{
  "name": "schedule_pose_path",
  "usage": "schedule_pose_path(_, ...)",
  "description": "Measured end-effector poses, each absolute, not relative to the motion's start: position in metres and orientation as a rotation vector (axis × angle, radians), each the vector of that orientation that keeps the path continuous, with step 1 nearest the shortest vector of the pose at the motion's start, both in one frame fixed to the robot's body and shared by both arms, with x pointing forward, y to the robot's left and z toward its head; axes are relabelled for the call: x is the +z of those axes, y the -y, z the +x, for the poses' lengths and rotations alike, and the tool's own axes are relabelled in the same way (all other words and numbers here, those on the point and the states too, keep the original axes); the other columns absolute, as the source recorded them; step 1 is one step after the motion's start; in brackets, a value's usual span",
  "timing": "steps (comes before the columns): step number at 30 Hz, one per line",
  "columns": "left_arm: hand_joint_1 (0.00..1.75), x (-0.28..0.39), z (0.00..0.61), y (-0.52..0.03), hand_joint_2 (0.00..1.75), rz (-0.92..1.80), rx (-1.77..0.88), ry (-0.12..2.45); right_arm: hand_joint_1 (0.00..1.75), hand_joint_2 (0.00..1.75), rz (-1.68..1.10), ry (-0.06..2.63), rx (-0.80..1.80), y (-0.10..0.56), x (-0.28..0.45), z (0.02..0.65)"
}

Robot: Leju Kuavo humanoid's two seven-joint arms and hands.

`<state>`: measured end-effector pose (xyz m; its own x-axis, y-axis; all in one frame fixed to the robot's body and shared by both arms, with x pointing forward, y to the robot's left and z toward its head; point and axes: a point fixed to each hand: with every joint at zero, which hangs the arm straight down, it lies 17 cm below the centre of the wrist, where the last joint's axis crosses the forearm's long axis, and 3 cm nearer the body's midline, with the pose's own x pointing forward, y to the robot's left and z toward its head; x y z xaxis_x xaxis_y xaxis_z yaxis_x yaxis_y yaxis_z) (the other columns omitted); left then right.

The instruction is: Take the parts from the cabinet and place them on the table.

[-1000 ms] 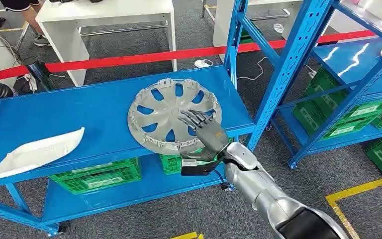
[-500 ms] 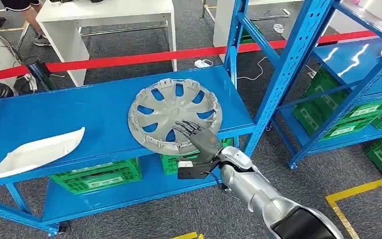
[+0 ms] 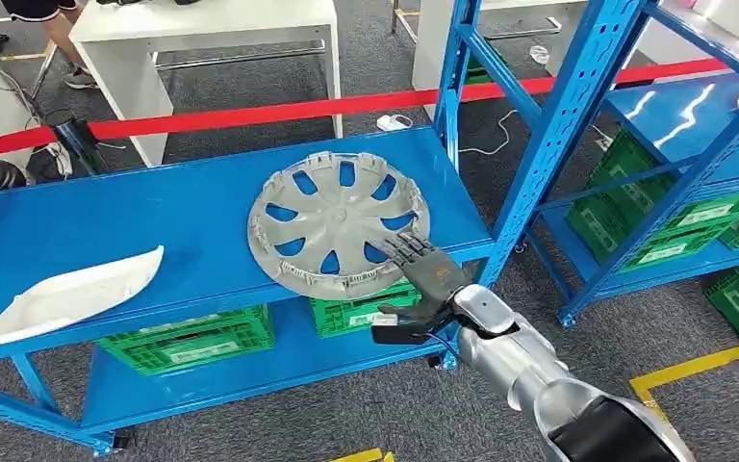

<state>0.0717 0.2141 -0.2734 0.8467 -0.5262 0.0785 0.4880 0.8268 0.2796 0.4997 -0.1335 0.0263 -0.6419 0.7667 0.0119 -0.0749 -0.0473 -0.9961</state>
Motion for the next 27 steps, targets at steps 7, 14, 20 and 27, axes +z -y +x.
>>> schedule_pose_path(7,0.00,-0.272,0.075,-0.226,0.00,0.317,-0.497,0.157,0.00,0.00,-0.864,1.563,1.845,0.153,0.029,0.511)
schedule_pose_path(14,0.00,-0.271,0.076,-0.227,0.00,0.330,-0.490,0.161,0.00,0.00,-0.905,1.562,1.897,0.154,0.039,0.520)
schedule_pose_path(20,0.00,-0.272,0.073,-0.224,0.00,0.318,-0.458,0.147,0.00,0.00,-0.956,1.566,1.913,0.154,0.044,0.523)
schedule_pose_path(27,0.00,-0.272,0.071,-0.222,0.00,0.307,-0.414,0.143,0.00,0.00,-0.989,1.583,1.910,0.154,0.047,0.523)
